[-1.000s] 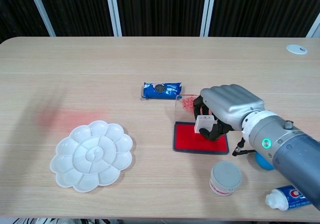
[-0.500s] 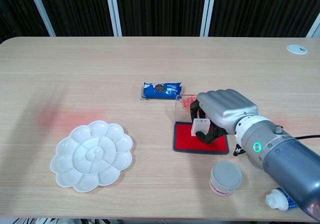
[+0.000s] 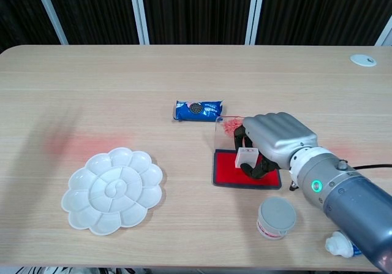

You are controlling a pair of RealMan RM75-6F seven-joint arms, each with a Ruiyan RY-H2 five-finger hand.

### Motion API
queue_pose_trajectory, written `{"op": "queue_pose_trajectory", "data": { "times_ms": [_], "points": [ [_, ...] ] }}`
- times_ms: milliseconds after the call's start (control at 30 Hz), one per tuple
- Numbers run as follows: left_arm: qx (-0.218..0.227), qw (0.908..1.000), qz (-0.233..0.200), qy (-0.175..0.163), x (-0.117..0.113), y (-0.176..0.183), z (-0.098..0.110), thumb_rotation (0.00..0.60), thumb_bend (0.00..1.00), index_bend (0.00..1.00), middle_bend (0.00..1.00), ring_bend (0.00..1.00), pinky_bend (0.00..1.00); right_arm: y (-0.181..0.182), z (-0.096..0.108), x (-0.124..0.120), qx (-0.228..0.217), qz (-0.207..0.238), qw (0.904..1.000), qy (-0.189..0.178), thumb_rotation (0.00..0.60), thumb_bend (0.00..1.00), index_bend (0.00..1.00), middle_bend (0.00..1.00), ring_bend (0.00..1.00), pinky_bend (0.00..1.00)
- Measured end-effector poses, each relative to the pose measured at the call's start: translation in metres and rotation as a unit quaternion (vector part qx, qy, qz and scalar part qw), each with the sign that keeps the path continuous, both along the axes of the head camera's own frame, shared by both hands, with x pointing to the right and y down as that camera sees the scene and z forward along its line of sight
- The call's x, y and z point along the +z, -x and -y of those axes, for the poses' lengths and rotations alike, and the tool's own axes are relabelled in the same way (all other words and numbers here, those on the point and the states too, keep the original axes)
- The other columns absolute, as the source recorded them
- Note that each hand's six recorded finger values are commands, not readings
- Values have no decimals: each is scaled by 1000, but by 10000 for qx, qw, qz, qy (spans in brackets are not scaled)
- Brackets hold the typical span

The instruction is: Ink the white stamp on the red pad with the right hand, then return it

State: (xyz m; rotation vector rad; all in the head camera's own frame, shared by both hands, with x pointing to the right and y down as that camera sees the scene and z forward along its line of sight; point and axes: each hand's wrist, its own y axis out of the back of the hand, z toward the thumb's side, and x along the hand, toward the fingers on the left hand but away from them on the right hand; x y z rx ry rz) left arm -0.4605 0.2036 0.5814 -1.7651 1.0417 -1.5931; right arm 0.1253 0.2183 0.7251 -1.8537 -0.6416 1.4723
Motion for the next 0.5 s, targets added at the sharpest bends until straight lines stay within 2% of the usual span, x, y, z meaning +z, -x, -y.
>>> {"op": "queue_pose_trajectory", "data": {
  "times_ms": [500],
  "points": [
    [-5, 10000, 10, -11, 0, 0, 0, 600, 0, 0, 0, 0, 0, 4, 10, -14, 85, 197, 9995, -212, 600, 602, 739, 612, 469, 465]
  ]
}}
